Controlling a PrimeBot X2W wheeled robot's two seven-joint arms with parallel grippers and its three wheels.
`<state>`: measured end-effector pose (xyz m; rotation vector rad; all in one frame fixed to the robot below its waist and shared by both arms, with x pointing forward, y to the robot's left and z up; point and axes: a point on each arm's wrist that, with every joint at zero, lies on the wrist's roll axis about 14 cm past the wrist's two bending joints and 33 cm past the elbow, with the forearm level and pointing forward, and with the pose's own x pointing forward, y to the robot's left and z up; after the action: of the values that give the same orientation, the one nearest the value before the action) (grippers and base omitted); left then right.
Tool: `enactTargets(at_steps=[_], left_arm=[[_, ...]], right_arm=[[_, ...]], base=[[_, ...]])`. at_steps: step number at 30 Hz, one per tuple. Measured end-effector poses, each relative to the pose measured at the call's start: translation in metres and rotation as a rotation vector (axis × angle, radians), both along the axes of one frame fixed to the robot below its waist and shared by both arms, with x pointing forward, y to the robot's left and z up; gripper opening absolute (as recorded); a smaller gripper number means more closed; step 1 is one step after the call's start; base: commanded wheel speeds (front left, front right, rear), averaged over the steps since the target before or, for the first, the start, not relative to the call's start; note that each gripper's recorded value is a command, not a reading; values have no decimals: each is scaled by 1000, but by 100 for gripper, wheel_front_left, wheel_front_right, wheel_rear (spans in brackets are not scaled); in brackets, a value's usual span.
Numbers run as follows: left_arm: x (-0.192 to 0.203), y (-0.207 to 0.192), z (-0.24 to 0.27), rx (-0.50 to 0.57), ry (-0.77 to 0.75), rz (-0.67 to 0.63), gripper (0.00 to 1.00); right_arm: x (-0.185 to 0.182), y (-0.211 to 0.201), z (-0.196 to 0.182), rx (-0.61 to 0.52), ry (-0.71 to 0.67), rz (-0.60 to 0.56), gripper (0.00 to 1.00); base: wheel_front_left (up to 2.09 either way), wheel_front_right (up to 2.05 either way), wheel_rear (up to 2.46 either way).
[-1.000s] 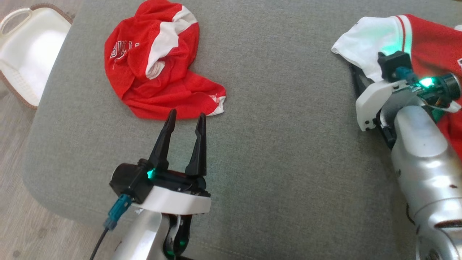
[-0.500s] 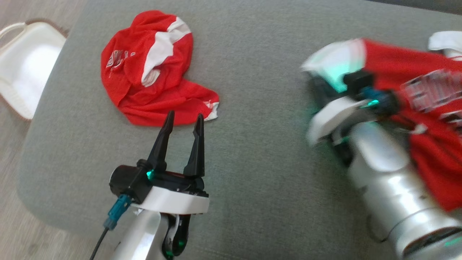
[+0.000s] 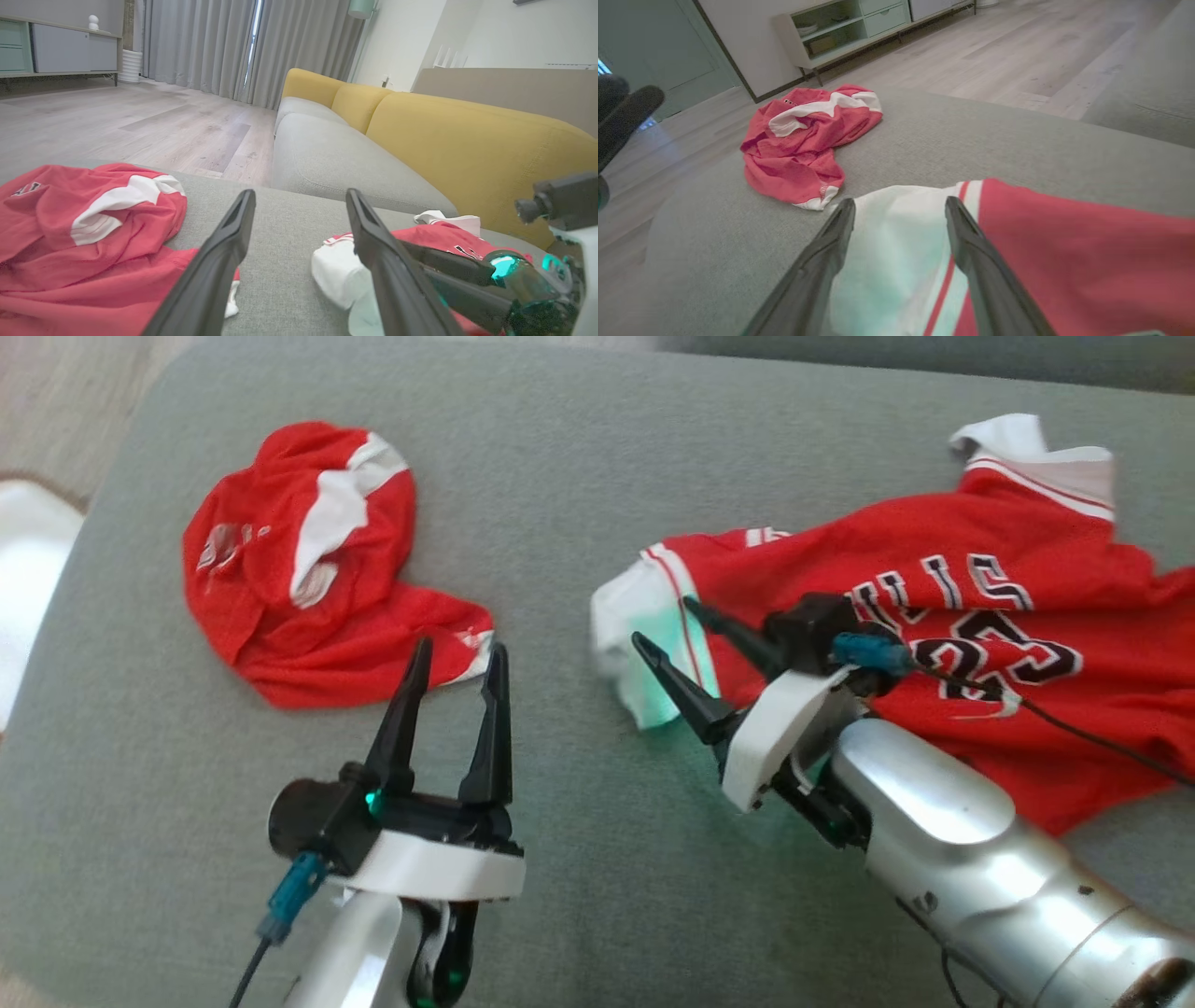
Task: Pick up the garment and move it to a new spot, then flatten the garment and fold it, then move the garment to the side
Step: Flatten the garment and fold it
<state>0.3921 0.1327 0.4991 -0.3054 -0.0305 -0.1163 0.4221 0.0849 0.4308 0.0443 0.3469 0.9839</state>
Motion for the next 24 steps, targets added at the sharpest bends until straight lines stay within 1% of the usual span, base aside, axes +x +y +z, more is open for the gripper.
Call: enactTargets(at_steps=[3,6,11,15,17,19,21,24], left_arm=[[-1,-4,-1,-6,2,-11,100],[1,-10,3,-2,-13,-34,100],[4,-18,12,-9,-43,-58,100],[1,-27,11,-18,-42,-84,100],[0,-32,10,-15,-40,-99,100],[2,-35,11,-18,-44,-110,100],[3,-38,12,-20,-48,-119,100],[5,-46,13,-24,-52,-145,100]], right_arm=[[8,-17,5,7,-11,-62,100],[18,-42,11,32,-22,-155,100],[38,-111,19,51,-77,-379,100],[46,-160,35,104,-129,-564,100],[43,-179,47,146,-169,-648,100],[34,-191,52,168,-196,-712,100],[18,-198,46,172,-192,-761,100],[-3,-209,31,136,-174,-804,100]], base=[[0,0,0],[0,0,0],[0,0,0],[0,0,0],[0,0,0],[0,0,0],[0,0,0],[0,0,0]])
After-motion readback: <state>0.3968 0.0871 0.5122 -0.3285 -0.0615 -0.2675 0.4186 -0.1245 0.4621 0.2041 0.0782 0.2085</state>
